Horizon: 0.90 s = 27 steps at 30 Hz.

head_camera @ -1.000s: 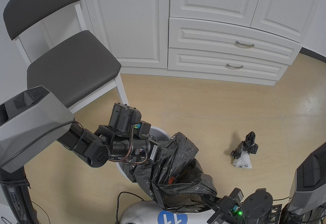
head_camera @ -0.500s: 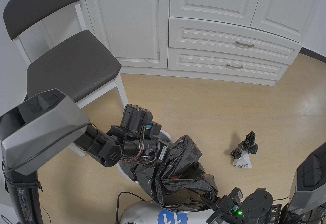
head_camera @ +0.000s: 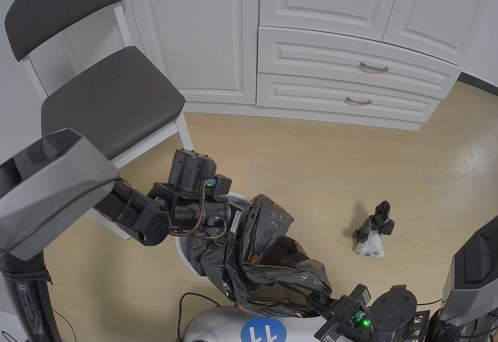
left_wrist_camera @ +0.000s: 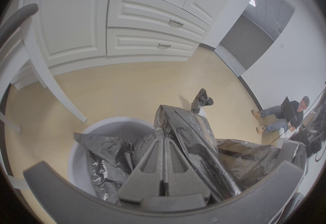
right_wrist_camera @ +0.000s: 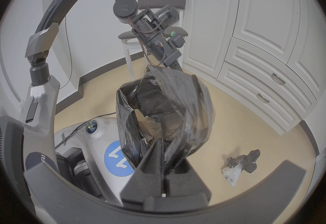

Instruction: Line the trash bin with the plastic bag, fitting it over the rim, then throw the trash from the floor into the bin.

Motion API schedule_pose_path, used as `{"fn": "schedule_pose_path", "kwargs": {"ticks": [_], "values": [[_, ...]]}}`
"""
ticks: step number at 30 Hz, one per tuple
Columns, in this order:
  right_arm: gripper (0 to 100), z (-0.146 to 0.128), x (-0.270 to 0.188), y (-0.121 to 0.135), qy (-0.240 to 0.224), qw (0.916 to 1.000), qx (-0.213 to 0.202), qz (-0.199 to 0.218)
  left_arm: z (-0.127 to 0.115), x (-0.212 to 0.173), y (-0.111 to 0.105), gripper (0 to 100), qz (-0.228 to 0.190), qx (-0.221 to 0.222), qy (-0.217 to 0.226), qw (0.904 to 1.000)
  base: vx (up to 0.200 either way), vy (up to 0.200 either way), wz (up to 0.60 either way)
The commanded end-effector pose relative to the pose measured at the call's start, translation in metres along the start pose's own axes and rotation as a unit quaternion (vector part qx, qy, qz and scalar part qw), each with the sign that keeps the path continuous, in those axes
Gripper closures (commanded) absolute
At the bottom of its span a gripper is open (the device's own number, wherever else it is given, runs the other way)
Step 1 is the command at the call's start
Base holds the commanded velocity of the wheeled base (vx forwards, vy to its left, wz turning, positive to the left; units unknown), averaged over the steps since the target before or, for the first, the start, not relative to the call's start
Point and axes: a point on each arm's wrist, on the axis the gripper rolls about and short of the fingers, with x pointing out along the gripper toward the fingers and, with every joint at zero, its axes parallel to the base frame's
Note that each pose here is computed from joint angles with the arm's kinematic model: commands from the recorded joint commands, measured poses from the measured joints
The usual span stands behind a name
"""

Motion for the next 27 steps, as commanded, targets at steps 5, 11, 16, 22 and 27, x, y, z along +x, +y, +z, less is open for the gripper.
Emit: {"fn": "schedule_pose_path", "kwargs": {"ticks": [5,11,16,22,27], "values": [[100,0.014,0.017,-0.021,-0.031,0.9975,0.038,-0.051,0.005,-0.082,0.022,100,0.049,-0.022,-0.034,0.998,0.0,0.0,0.0],[100,0.024,0.025,-0.037,-0.055,0.9929,0.062,-0.086,-0.012,-0.112,0.021,100,0.063,-0.032,-0.029,0.9971,0.0,0.0,0.0],[100,0.038,0.039,-0.046,-0.086,0.9858,0.094,-0.11,-0.038,-0.135,0.015,100,0.073,-0.037,-0.035,0.996,0.0,0.0,0.0],[100,0.055,0.03,-0.064,-0.123,0.9743,0.113,-0.151,-0.065,-0.158,0.007,100,0.079,-0.042,-0.034,0.9954,0.0,0.0,0.0],[100,0.062,0.023,-0.071,-0.141,0.9705,0.112,-0.161,-0.087,-0.166,-0.011,100,0.057,-0.036,-0.002,0.9977,0.0,0.0,0.0]]}}
